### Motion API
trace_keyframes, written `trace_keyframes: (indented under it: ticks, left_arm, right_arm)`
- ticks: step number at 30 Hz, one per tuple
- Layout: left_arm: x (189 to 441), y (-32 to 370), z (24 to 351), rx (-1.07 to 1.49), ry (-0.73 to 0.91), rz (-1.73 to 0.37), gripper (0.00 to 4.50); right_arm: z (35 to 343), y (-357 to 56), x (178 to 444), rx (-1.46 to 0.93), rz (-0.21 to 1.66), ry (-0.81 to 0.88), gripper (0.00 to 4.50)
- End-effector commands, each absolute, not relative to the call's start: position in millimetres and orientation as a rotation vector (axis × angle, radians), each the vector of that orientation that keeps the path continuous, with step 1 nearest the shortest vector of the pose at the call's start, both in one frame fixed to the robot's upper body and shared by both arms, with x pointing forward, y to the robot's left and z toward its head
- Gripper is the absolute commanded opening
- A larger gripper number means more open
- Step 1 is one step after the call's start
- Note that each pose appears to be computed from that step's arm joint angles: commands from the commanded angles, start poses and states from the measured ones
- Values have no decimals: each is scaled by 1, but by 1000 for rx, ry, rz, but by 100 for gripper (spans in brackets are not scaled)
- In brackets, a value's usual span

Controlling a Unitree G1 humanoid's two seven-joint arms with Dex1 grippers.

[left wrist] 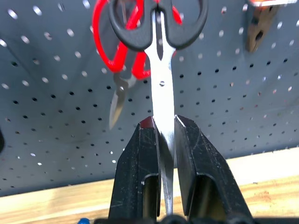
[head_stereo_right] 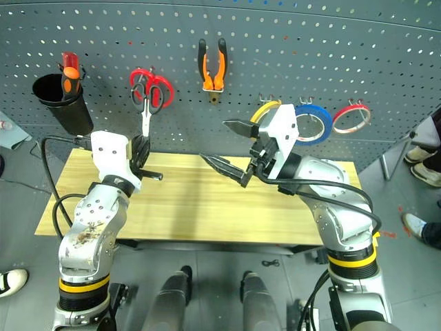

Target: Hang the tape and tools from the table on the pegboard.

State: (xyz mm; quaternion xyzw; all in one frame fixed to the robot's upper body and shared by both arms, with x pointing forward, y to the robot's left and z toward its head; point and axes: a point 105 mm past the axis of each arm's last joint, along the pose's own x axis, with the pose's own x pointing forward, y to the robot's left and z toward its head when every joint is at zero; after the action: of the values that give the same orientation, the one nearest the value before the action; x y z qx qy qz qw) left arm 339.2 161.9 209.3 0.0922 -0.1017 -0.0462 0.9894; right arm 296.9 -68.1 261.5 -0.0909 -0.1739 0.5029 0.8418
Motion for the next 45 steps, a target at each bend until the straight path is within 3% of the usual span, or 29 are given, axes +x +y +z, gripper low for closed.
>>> trace_keyframes:
  ticks: [1,6,7,12,18,27,34,42,45]
  left_arm:
    - [336,161,219,205,-251,-98,192]
    - [331,170,200,195,-189,-77,434]
    - [330,173,195,198,-172,-69,443]
    - [334,196,171,239,-92,-48,443]
    - [342,240,136,338,34,-34,443]
    - [381,283,120,426,215,-48,443]
    - [405,294,90,326,353,-92,443]
    - [410,294,63,253,472,-96,443]
    - [408,292,54,207,500,-107,365]
  right_arm:
    - [273,-69,288,-197,1070,-419,450]
    - [268,-67,287,-195,1085,-406,450]
    - [266,-66,286,-197,1090,-400,450]
    - [263,-56,284,-190,1129,-398,450]
    - [284,-16,283,-102,1198,-481,450]
    - [216,15,291,-232,1276,-268,450]
    - [216,30,287,-273,1301,-242,450]
    - [216,25,289,-290,1274,-211,450]
    - [215,22,290,-288,1267,-196,450]
